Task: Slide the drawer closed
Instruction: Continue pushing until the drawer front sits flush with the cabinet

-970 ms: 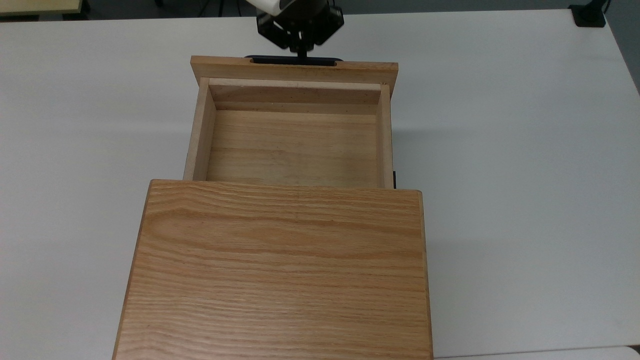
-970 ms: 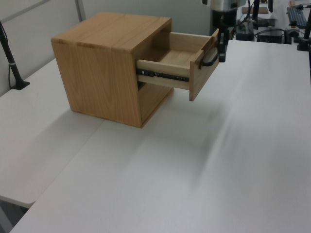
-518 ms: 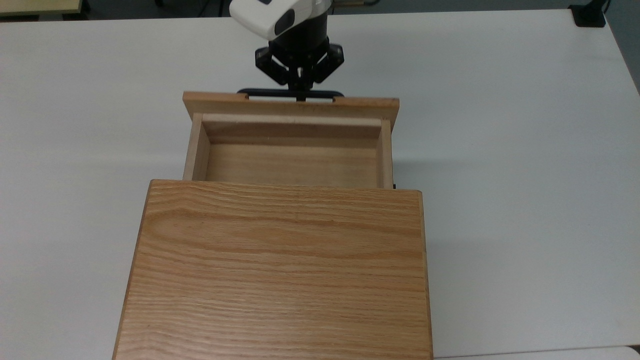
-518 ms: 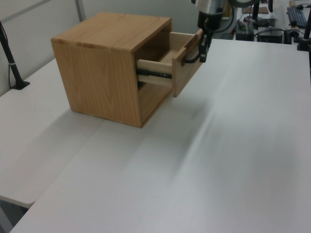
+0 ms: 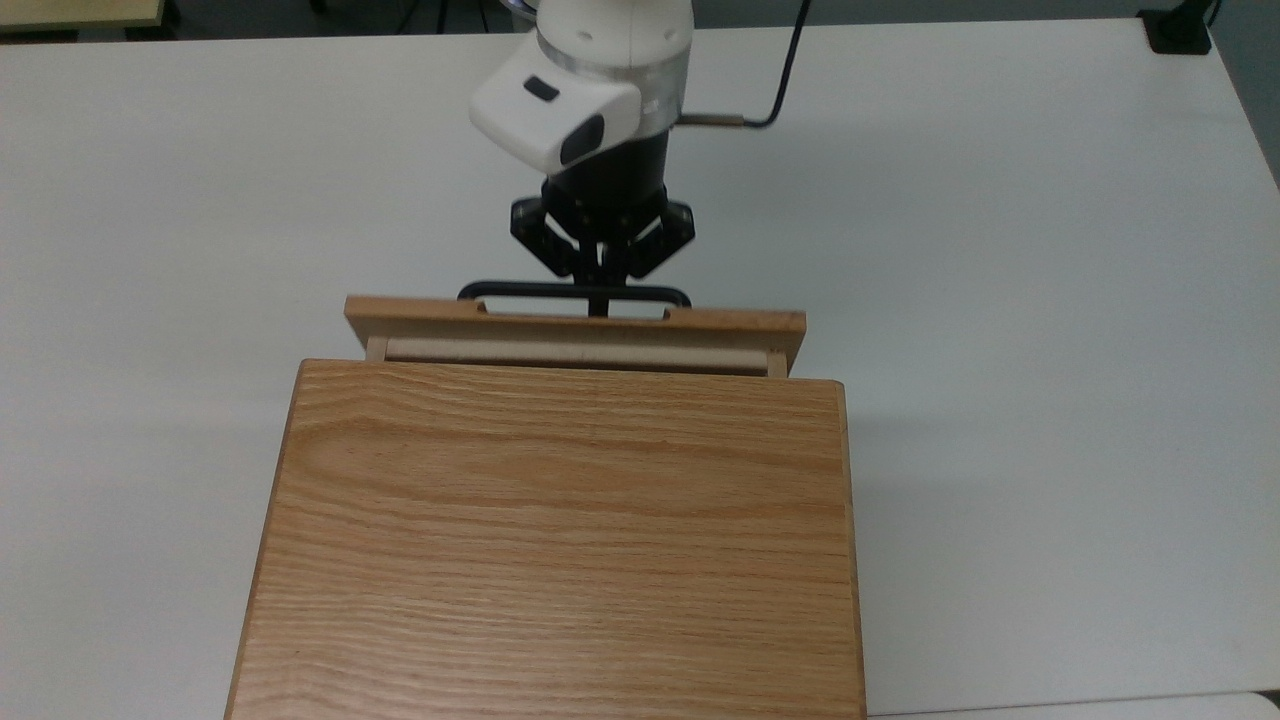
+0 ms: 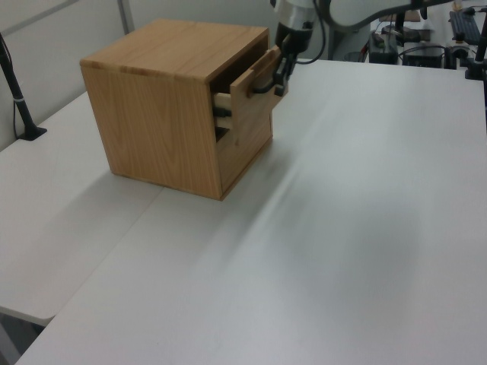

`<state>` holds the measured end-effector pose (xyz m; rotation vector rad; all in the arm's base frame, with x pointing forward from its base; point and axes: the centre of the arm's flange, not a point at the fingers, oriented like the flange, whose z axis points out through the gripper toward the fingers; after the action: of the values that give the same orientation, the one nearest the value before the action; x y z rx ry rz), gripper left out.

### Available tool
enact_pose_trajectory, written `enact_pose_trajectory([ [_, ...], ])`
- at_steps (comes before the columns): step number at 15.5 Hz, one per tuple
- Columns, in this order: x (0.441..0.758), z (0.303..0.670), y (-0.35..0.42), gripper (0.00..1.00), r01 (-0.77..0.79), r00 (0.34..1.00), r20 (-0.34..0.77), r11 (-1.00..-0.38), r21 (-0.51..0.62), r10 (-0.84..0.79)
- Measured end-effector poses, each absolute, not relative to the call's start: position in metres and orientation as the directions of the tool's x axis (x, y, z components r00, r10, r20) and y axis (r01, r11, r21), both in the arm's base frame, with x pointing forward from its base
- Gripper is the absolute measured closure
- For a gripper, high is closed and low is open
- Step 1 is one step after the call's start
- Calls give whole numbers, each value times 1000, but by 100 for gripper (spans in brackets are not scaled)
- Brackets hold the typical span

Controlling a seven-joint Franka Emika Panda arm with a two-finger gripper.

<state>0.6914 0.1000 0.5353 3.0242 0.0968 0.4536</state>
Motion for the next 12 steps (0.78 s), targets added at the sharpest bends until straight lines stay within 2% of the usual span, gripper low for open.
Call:
enact_pose_trajectory([
  [6, 724, 510, 115, 99, 31, 900, 430, -993, 111, 76],
  [12, 728, 506, 114, 99, 34, 888, 451, -992, 121, 85],
])
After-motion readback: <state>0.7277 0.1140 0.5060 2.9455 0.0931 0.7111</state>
